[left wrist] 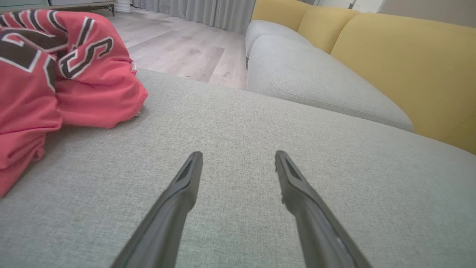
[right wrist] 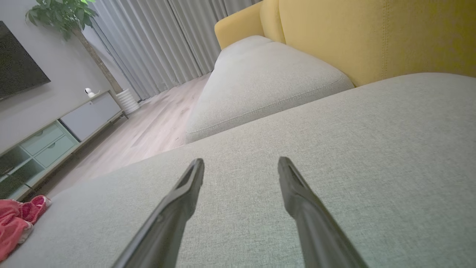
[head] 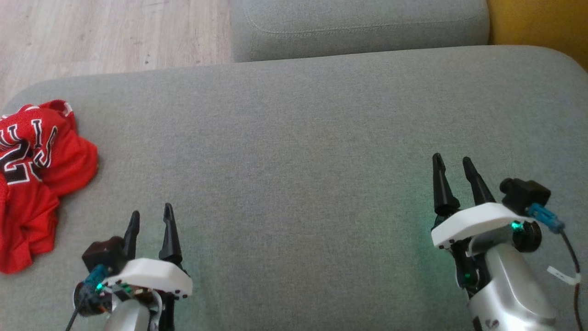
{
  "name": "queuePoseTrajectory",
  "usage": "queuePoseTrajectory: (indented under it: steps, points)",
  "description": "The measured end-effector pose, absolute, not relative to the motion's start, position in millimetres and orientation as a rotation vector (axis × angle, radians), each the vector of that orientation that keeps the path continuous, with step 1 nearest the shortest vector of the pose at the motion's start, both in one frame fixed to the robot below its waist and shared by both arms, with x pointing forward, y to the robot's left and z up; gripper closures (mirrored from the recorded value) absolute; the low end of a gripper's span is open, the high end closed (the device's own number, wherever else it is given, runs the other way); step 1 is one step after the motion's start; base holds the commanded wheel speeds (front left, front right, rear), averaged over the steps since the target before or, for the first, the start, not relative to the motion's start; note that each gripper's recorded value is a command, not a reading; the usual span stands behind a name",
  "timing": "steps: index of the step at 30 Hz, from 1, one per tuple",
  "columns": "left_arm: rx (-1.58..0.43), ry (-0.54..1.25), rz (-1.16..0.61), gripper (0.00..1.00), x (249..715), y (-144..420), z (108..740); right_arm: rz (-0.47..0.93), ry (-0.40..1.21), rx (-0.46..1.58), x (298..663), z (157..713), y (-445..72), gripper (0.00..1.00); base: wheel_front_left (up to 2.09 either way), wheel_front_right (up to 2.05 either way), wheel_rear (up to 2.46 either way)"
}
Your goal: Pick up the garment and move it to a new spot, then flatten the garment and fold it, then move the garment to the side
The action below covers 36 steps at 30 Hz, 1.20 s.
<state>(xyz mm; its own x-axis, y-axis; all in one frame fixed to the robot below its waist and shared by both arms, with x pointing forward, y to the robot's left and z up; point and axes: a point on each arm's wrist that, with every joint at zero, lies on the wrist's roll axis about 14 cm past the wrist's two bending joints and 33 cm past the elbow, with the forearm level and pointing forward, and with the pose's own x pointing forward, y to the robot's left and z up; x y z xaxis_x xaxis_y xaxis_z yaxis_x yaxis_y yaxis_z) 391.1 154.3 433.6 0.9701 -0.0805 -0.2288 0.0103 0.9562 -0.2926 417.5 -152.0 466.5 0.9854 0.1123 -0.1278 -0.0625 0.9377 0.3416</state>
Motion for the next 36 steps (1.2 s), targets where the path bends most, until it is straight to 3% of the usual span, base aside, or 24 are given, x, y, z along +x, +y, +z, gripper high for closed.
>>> queuePoseTrajectory:
  steps: [36]
  points:
    - [-0.023, 0.145, -0.025, 0.0, 391, 161, 444, 0.136, 0.119, 0.057, 409, 459, -153, 0.0, 0.0, 0.0, 0.0]
